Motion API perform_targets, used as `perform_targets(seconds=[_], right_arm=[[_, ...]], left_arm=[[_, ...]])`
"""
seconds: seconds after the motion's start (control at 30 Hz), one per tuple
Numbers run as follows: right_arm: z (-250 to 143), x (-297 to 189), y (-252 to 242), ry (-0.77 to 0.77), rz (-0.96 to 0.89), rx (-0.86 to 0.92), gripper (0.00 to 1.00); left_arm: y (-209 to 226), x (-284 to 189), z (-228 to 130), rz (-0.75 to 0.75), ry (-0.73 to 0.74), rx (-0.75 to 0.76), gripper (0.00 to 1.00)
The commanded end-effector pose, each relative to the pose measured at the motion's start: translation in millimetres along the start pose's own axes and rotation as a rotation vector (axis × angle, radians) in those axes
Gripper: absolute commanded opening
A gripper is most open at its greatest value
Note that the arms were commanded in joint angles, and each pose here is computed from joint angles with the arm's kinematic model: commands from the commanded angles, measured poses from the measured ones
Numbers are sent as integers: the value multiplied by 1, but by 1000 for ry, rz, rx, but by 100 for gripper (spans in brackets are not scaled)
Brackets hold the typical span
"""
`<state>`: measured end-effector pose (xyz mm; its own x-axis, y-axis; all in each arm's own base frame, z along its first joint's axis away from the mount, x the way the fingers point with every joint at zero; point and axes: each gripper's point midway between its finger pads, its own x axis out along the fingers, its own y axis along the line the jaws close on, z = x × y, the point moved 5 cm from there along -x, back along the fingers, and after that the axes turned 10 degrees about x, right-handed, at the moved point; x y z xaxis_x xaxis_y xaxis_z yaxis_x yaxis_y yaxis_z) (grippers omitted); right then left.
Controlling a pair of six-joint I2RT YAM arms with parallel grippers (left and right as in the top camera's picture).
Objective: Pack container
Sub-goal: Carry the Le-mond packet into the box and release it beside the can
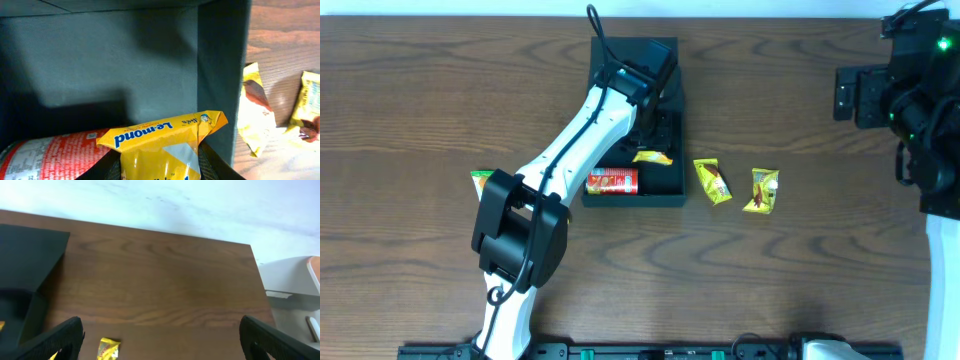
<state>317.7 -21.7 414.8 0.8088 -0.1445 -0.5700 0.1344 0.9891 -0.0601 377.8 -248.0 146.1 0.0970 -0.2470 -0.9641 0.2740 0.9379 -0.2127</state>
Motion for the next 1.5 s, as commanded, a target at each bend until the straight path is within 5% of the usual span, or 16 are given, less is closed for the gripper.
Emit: perform_targets(seconds=[0.0,1.1,1.2,1.3,1.47], right_arm=[[-2,2,-1,9,1,25,99],[-2,2,-1,7,2,25,99],[-2,2,-1,7,2,25,99],[-2,2,1,7,17,25,99],[-2,2,2,8,24,25,99]], left_arm=[[-7,1,-4,-39,20,-5,40],[-12,33,-48,-30,184,-75,43],[-14,33,-48,-48,189,-77,49],[-14,33,-49,-48,190,-76,68],[-14,33,-48,-48,190,-76,68]])
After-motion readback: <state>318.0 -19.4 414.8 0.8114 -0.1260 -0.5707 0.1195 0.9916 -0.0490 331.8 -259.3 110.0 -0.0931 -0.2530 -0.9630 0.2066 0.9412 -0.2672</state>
